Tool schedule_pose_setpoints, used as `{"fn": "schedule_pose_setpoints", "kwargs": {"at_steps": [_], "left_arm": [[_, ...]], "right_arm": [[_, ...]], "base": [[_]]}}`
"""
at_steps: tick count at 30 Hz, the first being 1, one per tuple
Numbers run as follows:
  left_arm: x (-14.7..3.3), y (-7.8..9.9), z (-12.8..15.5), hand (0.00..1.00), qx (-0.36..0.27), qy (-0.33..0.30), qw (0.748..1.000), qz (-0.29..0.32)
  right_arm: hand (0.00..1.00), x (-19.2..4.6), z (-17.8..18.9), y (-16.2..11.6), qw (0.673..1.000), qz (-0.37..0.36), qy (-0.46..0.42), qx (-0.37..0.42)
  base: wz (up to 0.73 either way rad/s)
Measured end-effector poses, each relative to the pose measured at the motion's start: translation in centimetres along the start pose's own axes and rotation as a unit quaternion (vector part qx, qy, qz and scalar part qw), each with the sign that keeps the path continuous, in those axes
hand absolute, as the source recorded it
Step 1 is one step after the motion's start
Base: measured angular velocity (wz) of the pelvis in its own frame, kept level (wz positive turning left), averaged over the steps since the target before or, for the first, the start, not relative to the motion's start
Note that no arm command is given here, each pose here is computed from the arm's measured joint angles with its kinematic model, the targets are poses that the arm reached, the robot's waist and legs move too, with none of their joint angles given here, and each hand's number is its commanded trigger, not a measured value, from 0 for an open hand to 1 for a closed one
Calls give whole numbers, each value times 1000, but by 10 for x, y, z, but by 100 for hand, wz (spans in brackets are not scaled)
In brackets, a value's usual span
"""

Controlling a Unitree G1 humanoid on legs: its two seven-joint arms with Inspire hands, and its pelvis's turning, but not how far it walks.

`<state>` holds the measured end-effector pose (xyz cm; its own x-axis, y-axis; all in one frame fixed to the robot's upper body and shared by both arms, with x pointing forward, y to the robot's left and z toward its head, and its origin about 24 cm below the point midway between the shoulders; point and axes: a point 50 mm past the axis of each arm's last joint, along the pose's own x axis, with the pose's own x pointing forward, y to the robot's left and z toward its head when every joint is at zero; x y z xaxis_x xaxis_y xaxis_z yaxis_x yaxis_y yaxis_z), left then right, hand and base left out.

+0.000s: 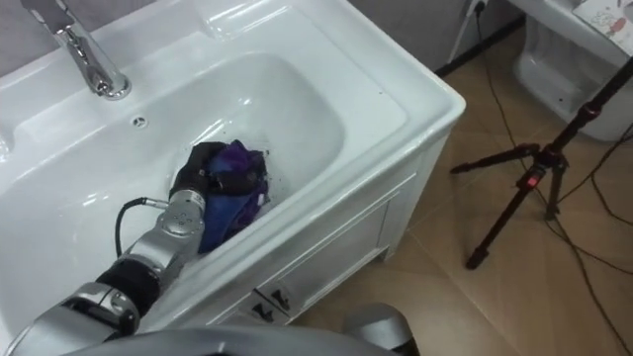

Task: Wipe basin

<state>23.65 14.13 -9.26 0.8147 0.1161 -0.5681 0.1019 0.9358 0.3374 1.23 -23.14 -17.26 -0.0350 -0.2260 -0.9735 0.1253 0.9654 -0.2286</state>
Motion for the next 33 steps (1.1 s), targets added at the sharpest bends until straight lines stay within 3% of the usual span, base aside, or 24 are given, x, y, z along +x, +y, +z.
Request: {"fn": "schedule_pose_setpoints", "kwargs": {"at_steps": [10, 21, 33], "left_arm": [[3, -8, 17, 100, 2, -4, 1000, -22], [6, -6, 25, 100, -2, -6, 1000, -20], [8, -3, 48, 100, -14, -22, 999, -20]], "right_arm": [[0, -1, 9, -4, 1000, -4, -10, 5], [0, 0, -32, -14, 998, -13, 54, 4], [0, 0, -38, -16, 998, 11, 69, 2]], "base": [[-5], [-14], [-15]]}}
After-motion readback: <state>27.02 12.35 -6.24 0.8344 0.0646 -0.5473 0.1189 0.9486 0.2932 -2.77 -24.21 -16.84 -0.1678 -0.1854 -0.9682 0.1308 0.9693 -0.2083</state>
